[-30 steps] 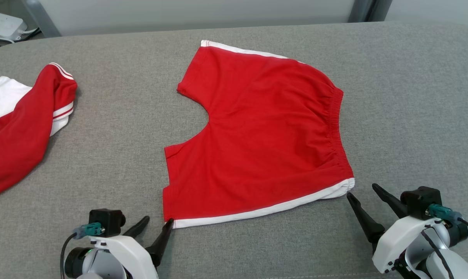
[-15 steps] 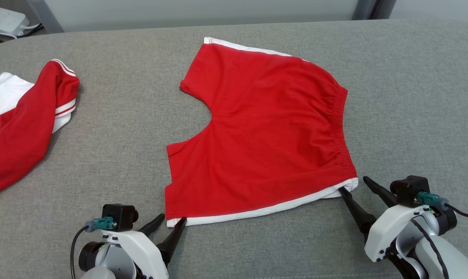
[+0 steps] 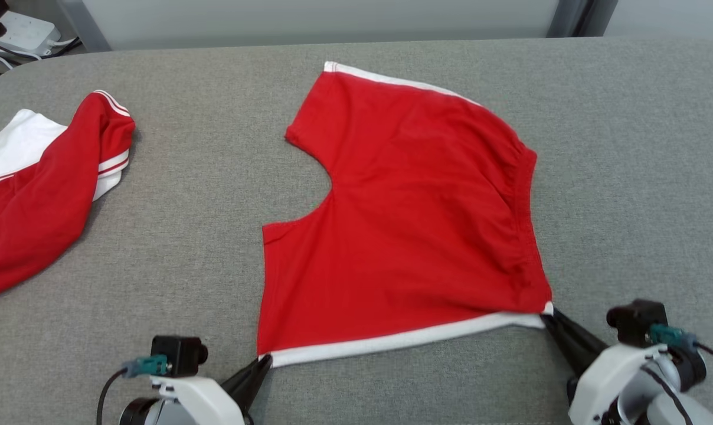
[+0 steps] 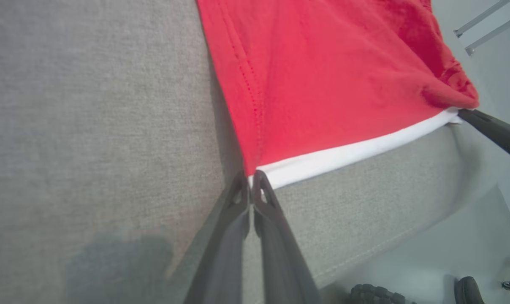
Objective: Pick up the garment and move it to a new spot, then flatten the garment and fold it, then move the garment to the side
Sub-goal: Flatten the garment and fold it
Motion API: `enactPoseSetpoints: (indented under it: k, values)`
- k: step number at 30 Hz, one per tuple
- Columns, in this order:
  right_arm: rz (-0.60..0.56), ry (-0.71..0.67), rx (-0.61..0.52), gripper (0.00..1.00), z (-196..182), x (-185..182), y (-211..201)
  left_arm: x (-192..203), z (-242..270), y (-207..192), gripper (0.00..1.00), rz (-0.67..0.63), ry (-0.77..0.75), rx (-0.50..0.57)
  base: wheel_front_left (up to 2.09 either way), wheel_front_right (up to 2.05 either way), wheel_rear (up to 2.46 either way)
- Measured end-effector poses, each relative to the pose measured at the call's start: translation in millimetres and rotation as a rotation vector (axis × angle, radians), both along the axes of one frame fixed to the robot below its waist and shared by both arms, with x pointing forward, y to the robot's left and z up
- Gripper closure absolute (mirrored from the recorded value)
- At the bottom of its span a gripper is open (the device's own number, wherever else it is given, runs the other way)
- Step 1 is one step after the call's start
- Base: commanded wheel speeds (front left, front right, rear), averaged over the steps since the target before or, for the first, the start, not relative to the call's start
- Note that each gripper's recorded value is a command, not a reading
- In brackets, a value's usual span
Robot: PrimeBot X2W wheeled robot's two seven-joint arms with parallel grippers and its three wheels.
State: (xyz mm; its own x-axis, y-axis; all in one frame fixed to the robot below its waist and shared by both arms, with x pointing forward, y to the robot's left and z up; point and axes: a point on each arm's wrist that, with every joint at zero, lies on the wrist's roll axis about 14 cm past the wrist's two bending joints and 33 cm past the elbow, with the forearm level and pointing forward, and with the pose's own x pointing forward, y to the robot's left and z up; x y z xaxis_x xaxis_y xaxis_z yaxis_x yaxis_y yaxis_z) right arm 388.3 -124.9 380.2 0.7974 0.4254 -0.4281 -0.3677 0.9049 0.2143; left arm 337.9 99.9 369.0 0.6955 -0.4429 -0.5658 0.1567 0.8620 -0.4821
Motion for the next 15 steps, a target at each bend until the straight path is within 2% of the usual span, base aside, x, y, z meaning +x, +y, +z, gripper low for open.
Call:
enactPoseSetpoints:
  k: [12, 15]
  values:
    - [-0.039, 0.137, 0.066, 1.0, -13.8, -65.7, -10.2, -52.6, 7.9, 17.9, 1.0, 0.061, 0.12, 0.012, 0.0, 0.0, 0.0]
    - [-0.044, 0.162, 0.066, 1.0, -11.9, -75.9, -12.8, -59.6, 13.7, 18.4, 1.0, 0.033, 0.136, 0.021, 0.0, 0.0, 0.0]
